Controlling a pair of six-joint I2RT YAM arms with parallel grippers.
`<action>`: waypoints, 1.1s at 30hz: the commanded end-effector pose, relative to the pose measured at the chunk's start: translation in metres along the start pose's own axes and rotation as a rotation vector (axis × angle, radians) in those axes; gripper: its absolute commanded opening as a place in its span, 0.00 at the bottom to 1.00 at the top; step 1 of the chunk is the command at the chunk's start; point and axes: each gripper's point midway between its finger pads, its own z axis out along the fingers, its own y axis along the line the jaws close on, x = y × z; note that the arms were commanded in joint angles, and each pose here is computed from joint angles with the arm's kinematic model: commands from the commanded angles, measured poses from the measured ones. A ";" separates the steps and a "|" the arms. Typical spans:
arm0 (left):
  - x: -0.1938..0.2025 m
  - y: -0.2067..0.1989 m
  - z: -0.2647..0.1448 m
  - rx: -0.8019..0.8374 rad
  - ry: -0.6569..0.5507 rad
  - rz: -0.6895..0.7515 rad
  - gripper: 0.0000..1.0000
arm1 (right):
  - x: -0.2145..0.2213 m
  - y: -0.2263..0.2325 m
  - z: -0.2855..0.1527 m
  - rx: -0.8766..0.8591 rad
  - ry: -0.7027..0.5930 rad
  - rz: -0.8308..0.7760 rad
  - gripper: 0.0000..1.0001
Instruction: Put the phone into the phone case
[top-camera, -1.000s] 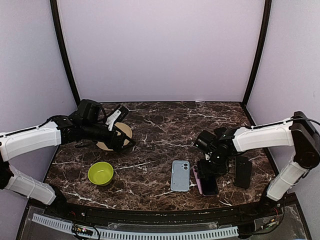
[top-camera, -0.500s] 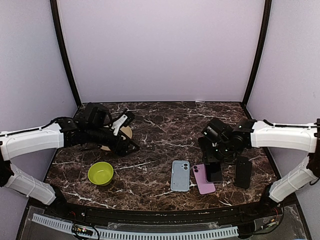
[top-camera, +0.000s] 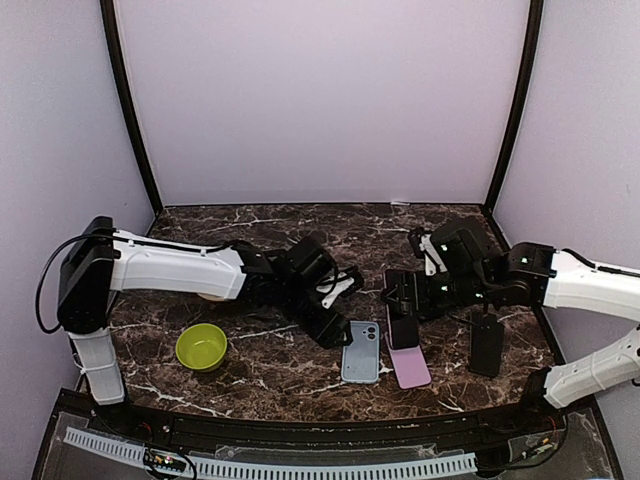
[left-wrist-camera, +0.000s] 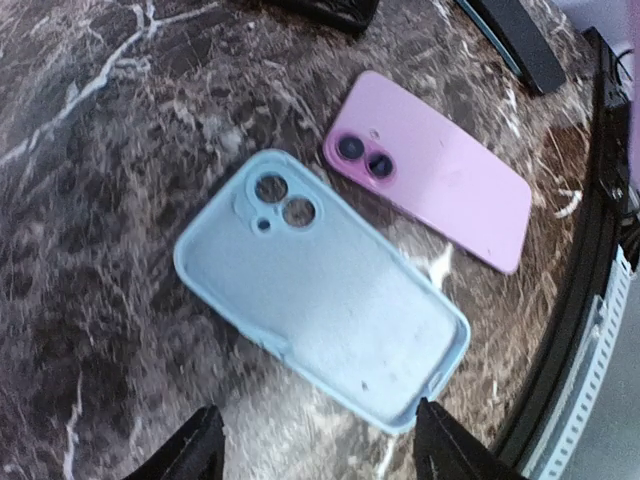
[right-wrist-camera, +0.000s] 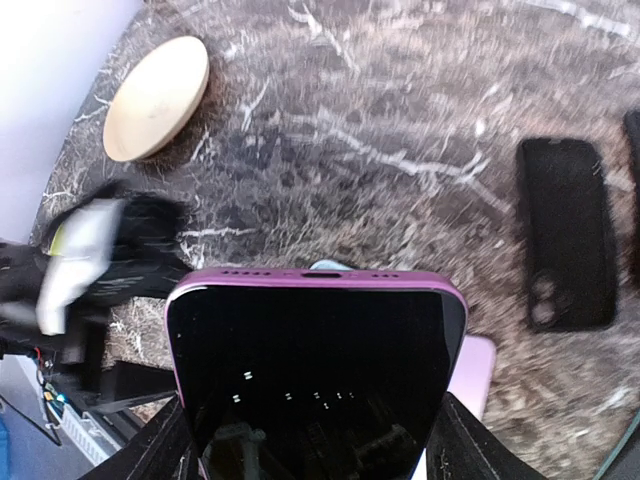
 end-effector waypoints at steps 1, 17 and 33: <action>-0.061 0.004 0.007 -0.064 -0.061 0.075 0.68 | -0.012 -0.019 -0.013 0.050 -0.076 -0.070 0.31; -0.043 0.019 0.063 0.168 0.088 0.369 0.63 | -0.024 -0.021 -0.012 0.063 -0.095 -0.086 0.29; 0.000 0.056 0.064 -0.160 0.164 0.176 0.00 | -0.019 -0.028 -0.004 0.096 -0.092 -0.062 0.25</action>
